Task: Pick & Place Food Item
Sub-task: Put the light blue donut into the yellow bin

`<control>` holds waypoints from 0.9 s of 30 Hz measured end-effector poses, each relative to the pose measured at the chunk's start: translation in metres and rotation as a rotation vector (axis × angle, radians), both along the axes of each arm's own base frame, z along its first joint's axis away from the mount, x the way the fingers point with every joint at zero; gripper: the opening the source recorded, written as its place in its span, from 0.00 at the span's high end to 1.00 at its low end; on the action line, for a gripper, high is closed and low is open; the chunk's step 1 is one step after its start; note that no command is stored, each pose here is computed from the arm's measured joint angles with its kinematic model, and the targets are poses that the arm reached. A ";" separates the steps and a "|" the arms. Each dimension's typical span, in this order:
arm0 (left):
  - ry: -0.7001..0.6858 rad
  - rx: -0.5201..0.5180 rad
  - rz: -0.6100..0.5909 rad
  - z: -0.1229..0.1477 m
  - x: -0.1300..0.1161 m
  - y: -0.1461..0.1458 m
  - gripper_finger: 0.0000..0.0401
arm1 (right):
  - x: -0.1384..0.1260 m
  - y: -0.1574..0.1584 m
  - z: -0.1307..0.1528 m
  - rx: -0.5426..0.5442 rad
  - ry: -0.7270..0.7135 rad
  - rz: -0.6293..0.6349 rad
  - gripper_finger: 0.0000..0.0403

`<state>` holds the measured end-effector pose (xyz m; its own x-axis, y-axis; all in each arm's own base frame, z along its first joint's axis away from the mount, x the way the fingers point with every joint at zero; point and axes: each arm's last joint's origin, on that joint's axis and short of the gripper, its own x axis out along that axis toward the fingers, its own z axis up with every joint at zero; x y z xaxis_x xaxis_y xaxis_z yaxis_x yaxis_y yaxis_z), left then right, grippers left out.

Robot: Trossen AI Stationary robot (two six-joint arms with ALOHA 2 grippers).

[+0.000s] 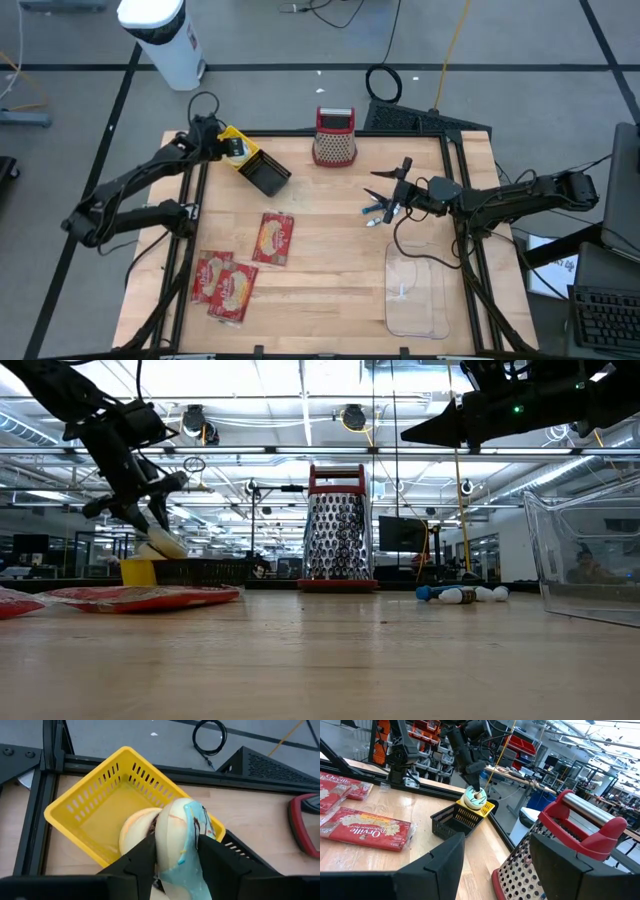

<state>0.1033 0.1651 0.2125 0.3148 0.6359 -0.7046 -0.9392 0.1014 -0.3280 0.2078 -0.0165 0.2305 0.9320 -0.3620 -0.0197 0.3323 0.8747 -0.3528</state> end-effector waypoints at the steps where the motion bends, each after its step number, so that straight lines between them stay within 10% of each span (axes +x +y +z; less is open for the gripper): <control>1: -0.001 0.004 -0.001 0.001 0.000 0.000 0.63 | 0.000 0.000 0.000 0.000 0.000 0.000 0.47; 27: 0.048 0.045 -0.099 0.007 -0.004 -0.008 0.63 | 0.000 0.001 0.000 0.001 0.001 0.003 0.47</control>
